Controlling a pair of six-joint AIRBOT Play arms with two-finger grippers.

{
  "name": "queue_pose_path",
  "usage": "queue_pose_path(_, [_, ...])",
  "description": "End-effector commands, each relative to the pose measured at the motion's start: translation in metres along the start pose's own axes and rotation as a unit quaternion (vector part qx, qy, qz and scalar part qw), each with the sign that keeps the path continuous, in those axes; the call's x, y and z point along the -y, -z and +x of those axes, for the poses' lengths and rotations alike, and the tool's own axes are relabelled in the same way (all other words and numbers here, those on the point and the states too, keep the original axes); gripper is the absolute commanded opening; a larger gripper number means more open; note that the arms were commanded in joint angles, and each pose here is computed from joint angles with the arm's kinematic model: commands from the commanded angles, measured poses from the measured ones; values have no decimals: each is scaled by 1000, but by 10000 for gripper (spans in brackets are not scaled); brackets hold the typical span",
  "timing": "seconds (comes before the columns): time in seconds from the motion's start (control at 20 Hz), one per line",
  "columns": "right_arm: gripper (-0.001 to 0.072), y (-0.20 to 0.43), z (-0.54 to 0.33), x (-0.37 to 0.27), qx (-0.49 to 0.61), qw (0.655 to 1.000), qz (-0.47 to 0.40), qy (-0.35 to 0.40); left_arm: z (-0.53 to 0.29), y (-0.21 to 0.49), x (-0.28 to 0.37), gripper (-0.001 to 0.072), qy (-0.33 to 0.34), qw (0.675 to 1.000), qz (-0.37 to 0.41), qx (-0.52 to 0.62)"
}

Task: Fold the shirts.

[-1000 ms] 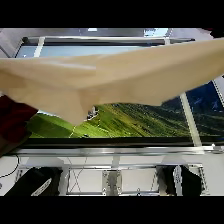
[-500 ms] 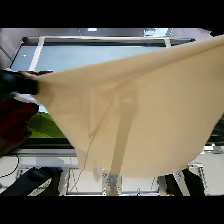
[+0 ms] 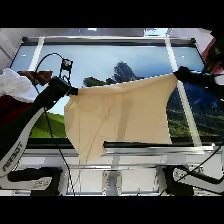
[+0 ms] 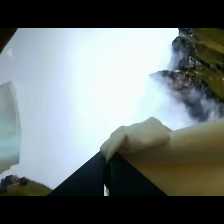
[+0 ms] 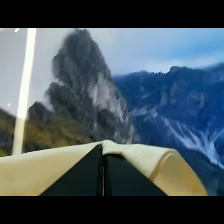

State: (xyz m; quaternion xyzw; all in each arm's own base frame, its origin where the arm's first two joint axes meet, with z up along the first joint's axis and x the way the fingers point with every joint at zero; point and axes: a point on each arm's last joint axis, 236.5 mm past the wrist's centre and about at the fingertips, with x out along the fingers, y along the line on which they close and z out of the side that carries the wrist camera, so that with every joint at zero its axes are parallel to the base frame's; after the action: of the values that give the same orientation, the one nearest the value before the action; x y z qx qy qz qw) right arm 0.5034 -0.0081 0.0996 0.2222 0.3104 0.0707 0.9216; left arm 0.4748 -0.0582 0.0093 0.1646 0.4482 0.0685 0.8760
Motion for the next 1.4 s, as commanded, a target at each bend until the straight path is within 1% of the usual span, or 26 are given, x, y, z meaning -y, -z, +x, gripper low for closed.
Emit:
queue_pose_path(0.0, [37,-8,61,5,83,995,-19,50,30,-40,4,26,28,995,-69,59])
queue_pose_path(0.05, [119,-16,62,0,107,992,-25,55,20,-64,-11,55,22,993,-85,84])
queue_pose_path(0.1, [336,-27,59,-4,131,989,-29,57,5,-89,-31,217,11,989,-99,110])
queue_pose_path(0.15, [395,-38,53,-8,143,988,-31,55,-15,-116,-57,378,-8,984,-112,137])
queue_pose_path(0.2, [394,-50,44,-12,151,987,-36,51,-41,-139,-85,421,-32,980,-117,160])
queue_pose_path(0.3, [395,-74,19,-16,162,985,-39,41,-88,-161,-134,421,-75,976,-91,182])
queue_pose_path(0.35, [394,-84,1,-17,162,985,-43,36,-108,-159,-158,421,-98,977,-69,176])
queue_pose_path(0.45, [394,-90,-38,-14,144,987,-67,38,-125,-122,-196,420,-136,983,-43,112])
queue_pose_path(0.5, [390,-87,-59,-7,127,987,-82,50,-125,-91,-212,420,-146,987,-40,59])
queue_pose_path(0.55, [387,-84,-87,7,110,987,-91,75,-123,-62,-219,420,-140,990,-29,18])
queue_pose_path(0.65, [387,-78,-150,50,86,976,-103,169,-120,-12,-210,419,-88,996,-12,-5])
queue_pose_path(0.75, [392,-63,-218,92,63,958,-89,266,-113,50,-177,419,-15,999,-38,-16])
queue_pose_path(0.8, [395,-52,-247,104,56,951,-73,295,-108,86,-153,420,28,997,-71,-29])
queue_pose_path(0.85, [395,-38,-268,112,49,948,-53,311,-101,119,-126,419,69,991,-103,-45])
queue_pose_path(0.9, [395,-21,-280,117,38,947,-37,318,-95,149,-103,419,98,981,-153,-68])
queue_pose_path(1.0, [395,19,-284,123,2,952,6,306,-81,214,-63,417,120,943,-277,-143])
queue_pose_path(1.05, [395,38,-271,119,-10,961,40,273,-76,236,-42,412,137,920,-324,-172])
queue_pose_path(1.1, [394,53,-256,112,-24,970,64,234,-74,250,-21,411,165,900,-354,-191])
queue_pose_path(1.15, [394,67,-240,103,-36,977,81,192,-73,253,-4,410,198,884,-377,-196])
queue_pose_path(1.25, [394,89,-218,94,-54,982,107,143,-74,245,21,409,262,861,-400,-177])
queue_pose_path(1.35, [394,102,-209,93,-63,982,126,127,-76,236,31,407,300,843,-417,-162])
